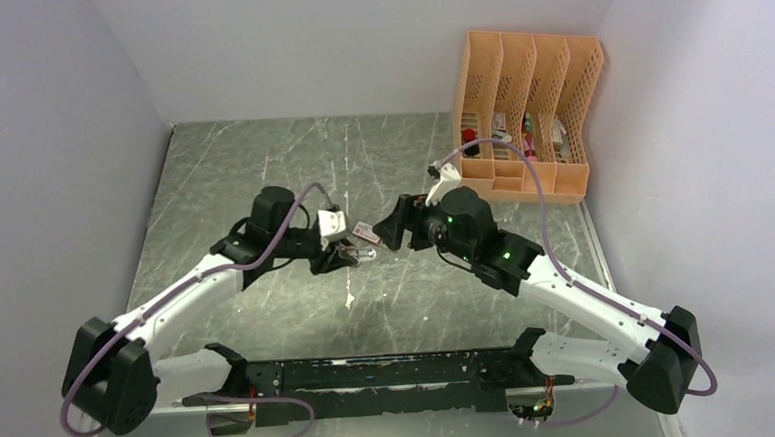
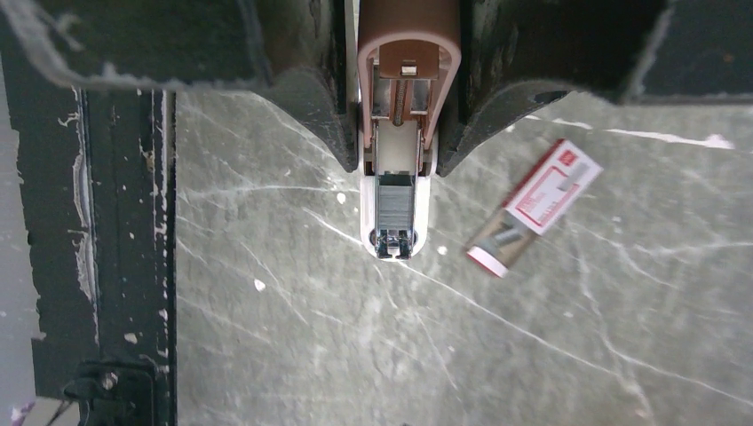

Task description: Load the staples into the stapler

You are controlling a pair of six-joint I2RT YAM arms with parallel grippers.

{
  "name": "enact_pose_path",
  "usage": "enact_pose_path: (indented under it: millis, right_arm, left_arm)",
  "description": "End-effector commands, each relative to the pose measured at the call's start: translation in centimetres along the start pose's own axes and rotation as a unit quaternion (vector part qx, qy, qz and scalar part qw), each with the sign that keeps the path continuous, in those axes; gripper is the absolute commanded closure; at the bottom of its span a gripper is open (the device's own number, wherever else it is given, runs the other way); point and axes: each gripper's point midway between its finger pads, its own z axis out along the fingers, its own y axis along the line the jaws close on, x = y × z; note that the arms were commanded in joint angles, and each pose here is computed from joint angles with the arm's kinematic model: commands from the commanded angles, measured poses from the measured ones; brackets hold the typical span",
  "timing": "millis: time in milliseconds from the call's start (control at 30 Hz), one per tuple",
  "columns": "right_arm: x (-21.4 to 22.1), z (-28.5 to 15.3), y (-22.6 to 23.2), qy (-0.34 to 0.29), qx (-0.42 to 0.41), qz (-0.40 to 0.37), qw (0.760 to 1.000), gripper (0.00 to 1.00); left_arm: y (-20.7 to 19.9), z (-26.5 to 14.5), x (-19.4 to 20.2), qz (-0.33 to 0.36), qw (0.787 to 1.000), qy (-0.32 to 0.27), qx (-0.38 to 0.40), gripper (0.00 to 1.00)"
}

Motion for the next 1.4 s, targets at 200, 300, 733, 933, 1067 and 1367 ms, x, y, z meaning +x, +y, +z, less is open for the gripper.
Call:
enact_pose_path:
  millis: [200, 300, 733, 933, 1067, 1367]
  right_arm:
    - [3.1, -0.2, -4.4, 0.026, 0.078, 0.000, 0.997, 0.19]
    - [3.5, -0.5, -4.9, 0.029, 0.088, 0.002, 0.996, 0.19]
    - [5.6, -0.9, -7.2, 0.050, 0.128, 0.008, 0.990, 0.19]
    - [6.1, -1.6, -8.3, 0.048, 0.153, 0.022, 0.987, 0.19]
    - [7.1, -1.7, -8.8, 0.055, 0.158, 0.036, 0.985, 0.19]
    - [7.8, -1.9, -8.9, 0.075, 0.161, 0.029, 0.984, 0.21]
  left_arm:
    - [-2.1, 5.9, 3.6, -0.019, 0.998, 0.026, 0.053, 0.93]
    - [-3.2, 8.1, 4.9, -0.020, 0.998, 0.030, 0.057, 0.93]
    - [-6.4, 11.4, 11.8, -0.034, 0.998, 0.022, 0.047, 0.74]
    - [-6.3, 11.0, 12.8, -0.030, 0.999, 0.031, 0.027, 0.35]
    - [-6.2, 10.6, 12.2, -0.028, 0.999, 0.027, 0.022, 0.14]
    - [-5.7, 8.0, 7.6, -0.006, 0.999, -0.030, -0.018, 0.01]
